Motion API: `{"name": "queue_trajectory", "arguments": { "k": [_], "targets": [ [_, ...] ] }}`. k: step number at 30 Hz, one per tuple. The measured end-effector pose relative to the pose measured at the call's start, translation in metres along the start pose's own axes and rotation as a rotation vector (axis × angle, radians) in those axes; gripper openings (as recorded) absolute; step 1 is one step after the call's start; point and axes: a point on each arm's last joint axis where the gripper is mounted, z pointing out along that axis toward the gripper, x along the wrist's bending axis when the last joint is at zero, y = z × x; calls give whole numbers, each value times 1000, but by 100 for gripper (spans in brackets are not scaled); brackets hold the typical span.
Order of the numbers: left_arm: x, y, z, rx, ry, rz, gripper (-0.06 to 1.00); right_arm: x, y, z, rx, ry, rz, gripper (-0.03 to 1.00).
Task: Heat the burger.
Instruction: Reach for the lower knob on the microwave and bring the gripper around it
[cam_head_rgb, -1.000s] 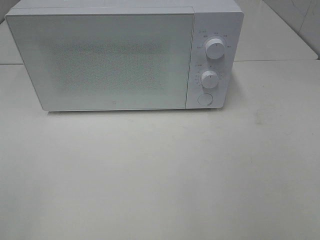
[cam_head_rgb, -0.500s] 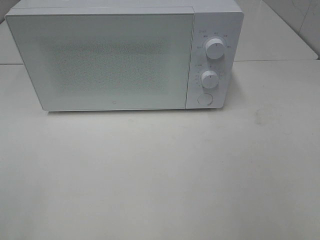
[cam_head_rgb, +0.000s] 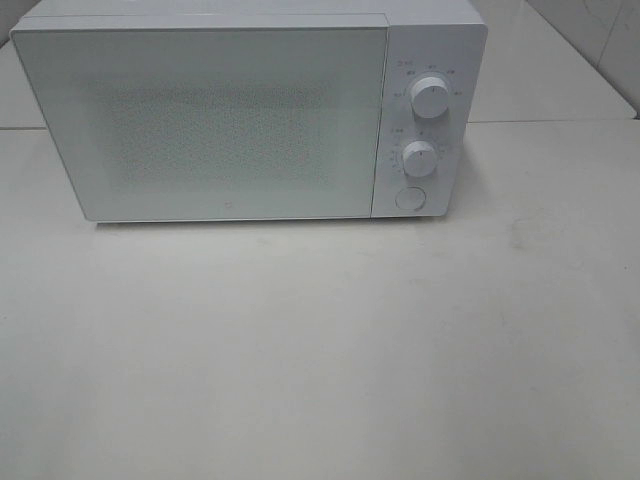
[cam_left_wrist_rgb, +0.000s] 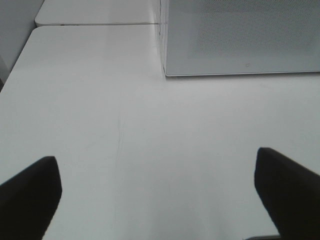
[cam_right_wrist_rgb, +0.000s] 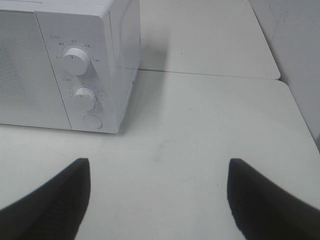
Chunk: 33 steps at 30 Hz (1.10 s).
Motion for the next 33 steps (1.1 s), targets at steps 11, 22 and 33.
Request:
{"name": "queue_trajectory", "arguments": {
  "k": [11,22,33],
  "targets": [
    [0,0,0,0,0,0,99,5,1,40,-25,26,-13,74],
    [0,0,0,0,0,0,99,9,0,69,-36,47,-18,74],
    [0,0,0,0,0,0,99,15,3,111,-76,79,6,74]
  ]
}}
